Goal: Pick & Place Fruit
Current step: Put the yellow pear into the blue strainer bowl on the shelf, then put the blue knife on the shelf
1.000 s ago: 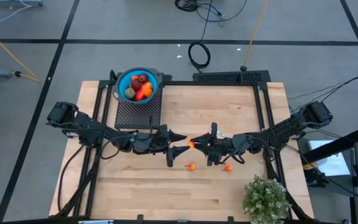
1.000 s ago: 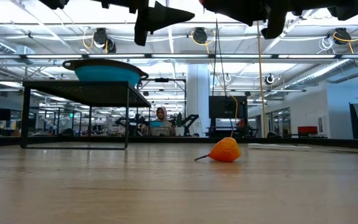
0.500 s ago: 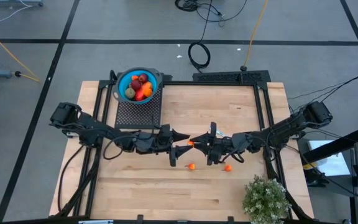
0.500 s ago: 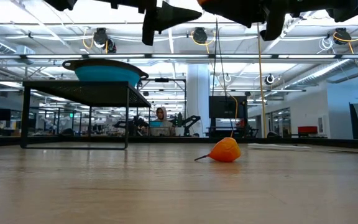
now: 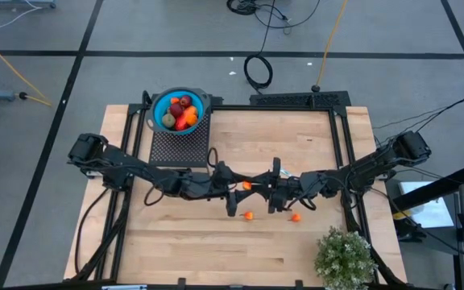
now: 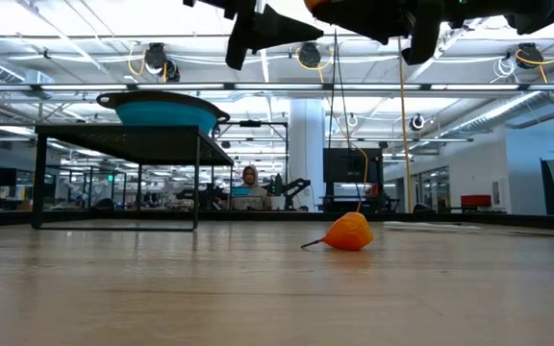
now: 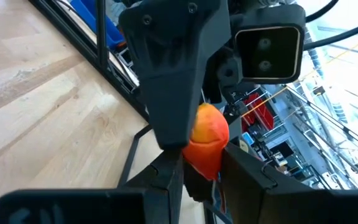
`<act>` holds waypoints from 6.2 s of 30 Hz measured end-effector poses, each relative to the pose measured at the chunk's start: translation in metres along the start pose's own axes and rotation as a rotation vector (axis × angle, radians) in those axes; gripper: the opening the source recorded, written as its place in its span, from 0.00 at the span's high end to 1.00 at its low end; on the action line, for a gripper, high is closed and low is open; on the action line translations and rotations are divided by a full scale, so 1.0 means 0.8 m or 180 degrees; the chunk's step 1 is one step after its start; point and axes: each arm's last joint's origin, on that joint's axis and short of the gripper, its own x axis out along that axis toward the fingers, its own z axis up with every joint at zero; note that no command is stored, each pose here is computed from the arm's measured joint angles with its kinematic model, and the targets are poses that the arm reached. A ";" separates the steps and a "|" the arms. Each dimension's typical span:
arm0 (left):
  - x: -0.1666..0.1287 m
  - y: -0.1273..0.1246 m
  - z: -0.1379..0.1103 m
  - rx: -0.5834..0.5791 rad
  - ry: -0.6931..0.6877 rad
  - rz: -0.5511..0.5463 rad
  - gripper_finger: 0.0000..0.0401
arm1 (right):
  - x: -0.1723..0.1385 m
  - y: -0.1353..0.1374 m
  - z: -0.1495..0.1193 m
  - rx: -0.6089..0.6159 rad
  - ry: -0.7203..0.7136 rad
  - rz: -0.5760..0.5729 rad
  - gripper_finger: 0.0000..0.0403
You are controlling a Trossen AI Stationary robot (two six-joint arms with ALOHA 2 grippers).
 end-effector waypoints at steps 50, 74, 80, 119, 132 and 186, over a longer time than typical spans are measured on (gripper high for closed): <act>-0.003 0.000 0.006 0.0336 -0.0035 -0.0031 0.79 | -0.001 0.006 -0.007 0.0001 0.0274 0.0067 0.64; -0.087 0.025 0.064 0.0771 0.0083 0.1284 0.79 | -0.014 0.022 -0.028 0.0385 0.1009 0.0417 0.78; -0.113 0.052 0.084 0.0902 0.0158 0.1748 0.79 | -0.024 0.010 -0.021 0.0788 0.0709 0.0829 0.97; -0.178 0.223 0.138 0.0097 0.1056 0.2730 0.79 | -0.107 -0.042 -0.040 0.1751 -0.0148 0.1268 1.00; -0.161 0.231 0.126 0.0075 0.1285 0.2752 0.79 | -0.107 -0.042 -0.040 0.1824 -0.0134 0.1268 1.00; -0.264 0.126 0.160 0.0757 0.0458 0.1006 0.40 | -0.112 -0.029 -0.056 0.1902 0.0512 0.1339 1.00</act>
